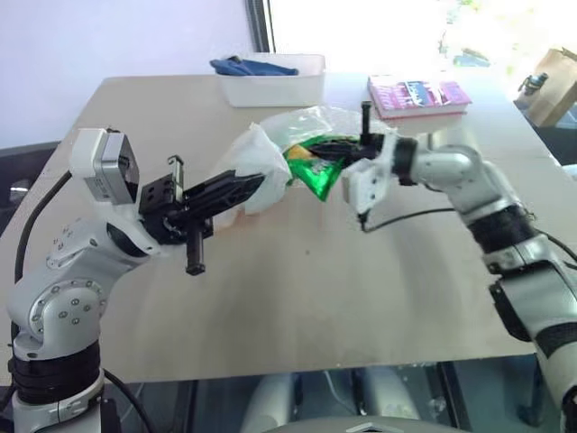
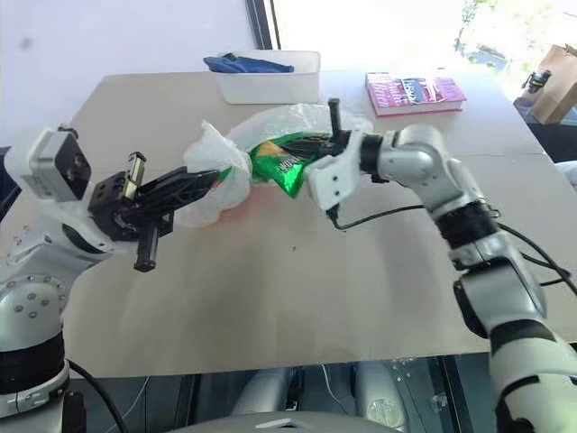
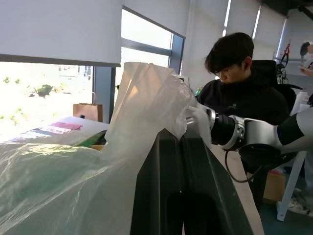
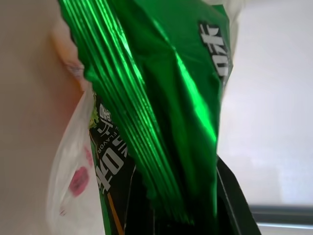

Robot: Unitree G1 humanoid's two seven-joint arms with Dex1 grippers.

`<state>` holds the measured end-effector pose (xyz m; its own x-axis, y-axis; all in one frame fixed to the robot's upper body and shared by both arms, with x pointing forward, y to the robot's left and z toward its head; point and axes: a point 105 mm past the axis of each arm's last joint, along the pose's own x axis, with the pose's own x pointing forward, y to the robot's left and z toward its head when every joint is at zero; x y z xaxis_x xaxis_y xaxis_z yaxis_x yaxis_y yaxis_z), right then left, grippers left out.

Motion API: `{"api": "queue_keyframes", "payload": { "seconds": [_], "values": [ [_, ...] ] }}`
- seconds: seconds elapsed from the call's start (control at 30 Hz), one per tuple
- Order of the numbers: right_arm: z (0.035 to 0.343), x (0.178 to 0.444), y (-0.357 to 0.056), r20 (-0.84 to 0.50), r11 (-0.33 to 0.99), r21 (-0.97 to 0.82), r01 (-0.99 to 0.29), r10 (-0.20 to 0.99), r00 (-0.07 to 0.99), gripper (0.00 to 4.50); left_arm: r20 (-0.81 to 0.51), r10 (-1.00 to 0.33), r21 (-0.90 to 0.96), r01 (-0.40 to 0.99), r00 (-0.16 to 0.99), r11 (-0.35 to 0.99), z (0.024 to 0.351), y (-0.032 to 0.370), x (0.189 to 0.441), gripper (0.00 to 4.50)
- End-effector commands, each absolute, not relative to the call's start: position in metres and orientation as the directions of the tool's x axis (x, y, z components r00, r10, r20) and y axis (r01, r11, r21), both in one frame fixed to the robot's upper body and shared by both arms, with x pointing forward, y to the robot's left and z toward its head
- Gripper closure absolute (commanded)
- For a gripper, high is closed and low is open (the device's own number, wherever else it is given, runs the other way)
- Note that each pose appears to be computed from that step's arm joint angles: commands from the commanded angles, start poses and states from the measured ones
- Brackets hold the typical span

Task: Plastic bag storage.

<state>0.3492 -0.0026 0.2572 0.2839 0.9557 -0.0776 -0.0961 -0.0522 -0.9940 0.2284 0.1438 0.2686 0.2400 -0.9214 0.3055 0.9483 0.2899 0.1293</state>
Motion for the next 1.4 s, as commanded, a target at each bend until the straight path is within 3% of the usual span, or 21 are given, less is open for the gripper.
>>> {"api": "queue_keyframes", "payload": {
  "seconds": [0.03,0.23,0.33,0.43,0.47,0.5,0.57,0.8,0.9,1.07,1.2,1.3,1.4],
  "values": [
    [0.268,0.362,0.012,-0.007,0.023,-0.996,-0.091,0.949,0.316,4.44,0.313,-0.930,0.174,0.951,0.192,0.255,0.275,0.137,0.214,4.50],
    [0.239,0.376,0.046,-0.099,-0.055,-0.988,-0.142,0.940,0.327,4.44,0.347,-0.910,0.180,0.936,0.226,0.302,0.281,0.140,0.214,4.50],
    [0.215,0.378,0.061,-0.197,-0.118,-0.960,-0.252,0.929,0.313,4.44,0.351,-0.907,0.175,0.936,0.231,0.306,0.280,0.138,0.213,4.50],
    [0.214,0.377,0.067,-0.213,-0.131,-0.954,-0.271,0.930,0.300,3.14,0.376,-0.887,0.166,0.922,0.269,0.350,0.280,0.140,0.215,4.50],
    [0.220,0.379,0.065,-0.202,-0.125,-0.960,-0.251,0.929,0.310,2.46,0.384,-0.878,0.164,0.914,0.286,0.370,0.280,0.142,0.216,4.50],
    [0.224,0.380,0.062,-0.191,-0.117,-0.964,-0.237,0.928,0.320,2.33,0.392,-0.870,0.162,0.908,0.299,0.386,0.281,0.144,0.217,4.50],
    [0.230,0.385,0.048,-0.206,-0.122,-0.960,-0.253,0.918,0.338,1.45,0.422,-0.843,0.152,0.891,0.333,0.428,0.283,0.147,0.221,4.50],
    [0.267,0.377,-0.013,-0.126,0.057,-0.896,-0.441,0.919,0.374,1.45,0.493,-0.769,0.127,0.841,0.407,0.526,0.288,0.157,0.238,4.50],
    [0.270,0.372,-0.030,-0.123,0.121,-0.849,-0.514,0.901,0.416,1.45,0.502,-0.764,0.120,0.842,0.406,0.526,0.289,0.156,0.242,4.50],
    [0.264,0.365,-0.043,-0.092,0.219,-0.815,-0.537,0.865,0.493,0.08,0.520,-0.763,0.113,0.854,0.384,0.507,0.292,0.150,0.246,4.50],
    [0.263,0.365,-0.041,-0.069,0.262,-0.816,-0.515,0.841,0.537,0.08,0.527,-0.761,0.101,0.862,0.377,0.497,0.293,0.148,0.246,4.50],
    [0.273,0.367,-0.068,-0.035,0.375,-0.743,-0.554,0.805,0.592,0.08,0.547,-0.739,0.086,0.852,0.393,0.517,0.298,0.154,0.247,4.50],
    [0.265,0.358,-0.103,-0.112,0.391,-0.677,-0.623,0.783,0.612,0.08,0.554,-0.728,0.078,0.845,0.404,0.529,0.302,0.160,0.246,4.50]
  ]
}}
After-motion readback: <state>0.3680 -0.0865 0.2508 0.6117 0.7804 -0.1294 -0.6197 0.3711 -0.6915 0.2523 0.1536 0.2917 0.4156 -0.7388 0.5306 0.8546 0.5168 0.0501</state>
